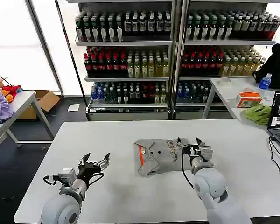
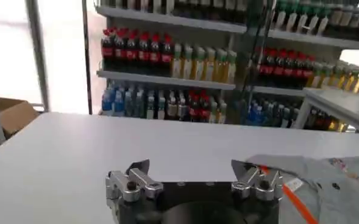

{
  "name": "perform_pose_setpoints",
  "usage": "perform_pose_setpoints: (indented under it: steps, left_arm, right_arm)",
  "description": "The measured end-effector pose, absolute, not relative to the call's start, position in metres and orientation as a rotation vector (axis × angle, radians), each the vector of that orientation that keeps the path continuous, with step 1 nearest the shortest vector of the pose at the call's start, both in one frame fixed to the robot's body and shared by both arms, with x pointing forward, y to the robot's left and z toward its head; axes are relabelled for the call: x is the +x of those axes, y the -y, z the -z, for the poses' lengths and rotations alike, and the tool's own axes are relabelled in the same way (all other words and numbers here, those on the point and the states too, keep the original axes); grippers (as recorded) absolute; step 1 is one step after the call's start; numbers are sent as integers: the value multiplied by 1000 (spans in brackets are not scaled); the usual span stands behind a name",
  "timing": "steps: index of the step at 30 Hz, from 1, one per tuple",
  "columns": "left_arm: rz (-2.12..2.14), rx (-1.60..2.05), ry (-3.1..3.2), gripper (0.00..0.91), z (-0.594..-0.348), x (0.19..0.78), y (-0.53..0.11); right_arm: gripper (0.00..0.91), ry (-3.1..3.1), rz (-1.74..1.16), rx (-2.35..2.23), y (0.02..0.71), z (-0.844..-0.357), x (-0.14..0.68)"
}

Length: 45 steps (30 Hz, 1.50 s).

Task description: Fold and organize the clothes.

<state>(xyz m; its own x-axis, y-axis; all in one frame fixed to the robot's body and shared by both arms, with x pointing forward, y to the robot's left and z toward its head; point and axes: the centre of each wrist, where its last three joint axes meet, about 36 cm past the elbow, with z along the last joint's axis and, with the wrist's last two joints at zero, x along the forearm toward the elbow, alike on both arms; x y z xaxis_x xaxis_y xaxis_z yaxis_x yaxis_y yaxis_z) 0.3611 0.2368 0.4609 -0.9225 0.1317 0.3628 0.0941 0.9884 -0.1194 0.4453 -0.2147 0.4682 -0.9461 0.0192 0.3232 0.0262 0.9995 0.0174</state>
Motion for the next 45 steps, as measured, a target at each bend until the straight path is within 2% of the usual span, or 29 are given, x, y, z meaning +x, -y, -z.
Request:
perform_pose_setpoints:
  steps: [5, 15, 45]
  left_arm:
    - [-129, -147, 2821, 907, -463, 356, -242]
    - [-78, -138, 2890, 907, -462, 351, -245]
    - [5, -123, 2937, 907, -458, 355, -256]
  right_arm:
    - [907, 2892, -56, -110, 242, -484, 419]
    - [907, 2894, -138, -316, 288, -478, 372]
    - [907, 2871, -175, -437, 302, -473, 335]
